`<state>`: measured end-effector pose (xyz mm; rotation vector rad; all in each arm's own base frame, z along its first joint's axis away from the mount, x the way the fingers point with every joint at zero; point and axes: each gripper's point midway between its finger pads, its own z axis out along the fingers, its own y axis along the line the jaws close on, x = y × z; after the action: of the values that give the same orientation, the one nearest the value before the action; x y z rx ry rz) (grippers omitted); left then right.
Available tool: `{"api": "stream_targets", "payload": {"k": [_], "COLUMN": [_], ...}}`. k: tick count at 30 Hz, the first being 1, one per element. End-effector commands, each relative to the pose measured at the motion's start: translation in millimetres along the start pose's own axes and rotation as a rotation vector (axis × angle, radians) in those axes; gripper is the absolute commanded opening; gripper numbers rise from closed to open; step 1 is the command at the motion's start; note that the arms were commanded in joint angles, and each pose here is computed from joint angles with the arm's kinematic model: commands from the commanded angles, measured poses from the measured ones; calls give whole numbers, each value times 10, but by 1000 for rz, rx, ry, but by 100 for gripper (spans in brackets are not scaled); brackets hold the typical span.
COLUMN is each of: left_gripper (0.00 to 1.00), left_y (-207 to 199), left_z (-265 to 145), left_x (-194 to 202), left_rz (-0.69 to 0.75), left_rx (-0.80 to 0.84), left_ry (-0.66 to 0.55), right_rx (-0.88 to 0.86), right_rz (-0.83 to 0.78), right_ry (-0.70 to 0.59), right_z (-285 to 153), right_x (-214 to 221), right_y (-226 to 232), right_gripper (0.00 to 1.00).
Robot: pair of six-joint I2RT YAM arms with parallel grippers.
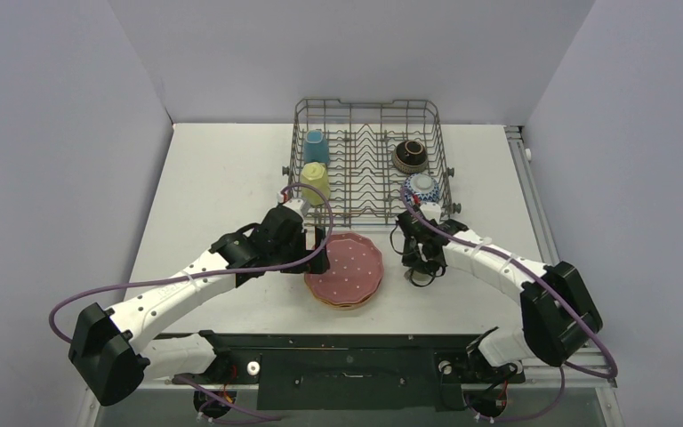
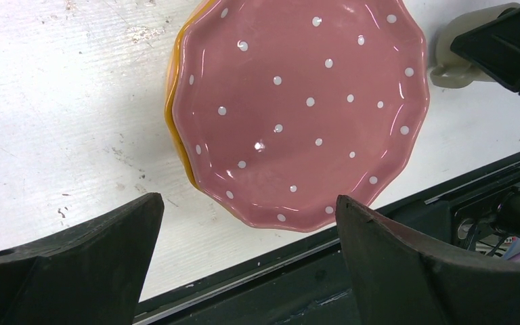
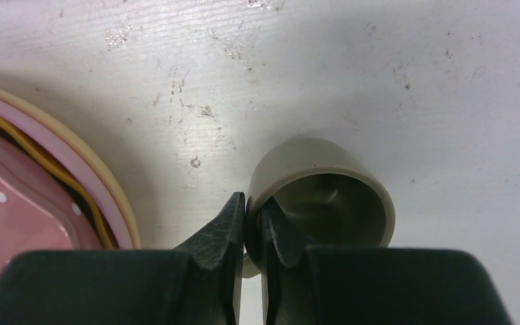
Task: Load the mixed dishes into the dish rack
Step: Pick up the cup at the center of the board.
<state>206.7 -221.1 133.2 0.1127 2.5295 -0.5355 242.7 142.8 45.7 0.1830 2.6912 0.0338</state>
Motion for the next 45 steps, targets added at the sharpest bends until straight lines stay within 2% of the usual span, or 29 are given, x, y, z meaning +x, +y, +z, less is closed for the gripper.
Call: {"api": "stream_targets", "payload": {"k": [1,6,8,16,23,30,34,45], "left_gripper": [97,97,100,96,96,96,96,96], "left_y": [-155,-221,-267,-514,-548,-532,-636,-948], "left_z": [-115,-137,-161,-337,-485,-744,-952,-1427], "left_x": [-200,-261,-283,-448,-547,-720,-812,-955], "left_rz": [14,14,9,-41,-92,-213,-220,-240], "left_rx": [59,90,119,292,357,505,597,844], "left_ry": [-51,-60,-60,-96,-131,-192,-235,-254], "right_rx": [-37,-113,-176,-405,-615,-828,-931,-1140], "right_rz": [45,58,63,38,-29,-55,-59,-109], "right_ry": [-100,-148,-186,-299,-371,-496,-567,-736], "right_z": [-246,-480,-641,-1077,-1448,-1912,-2151,-2729], "right_x": [-213,-270,-317,-400,-409,-495,-531,-578], "right_y": [-2,33,75,268,481,669,738,856], "right_gripper": [0,0,0,0,0,0,0,0]}}
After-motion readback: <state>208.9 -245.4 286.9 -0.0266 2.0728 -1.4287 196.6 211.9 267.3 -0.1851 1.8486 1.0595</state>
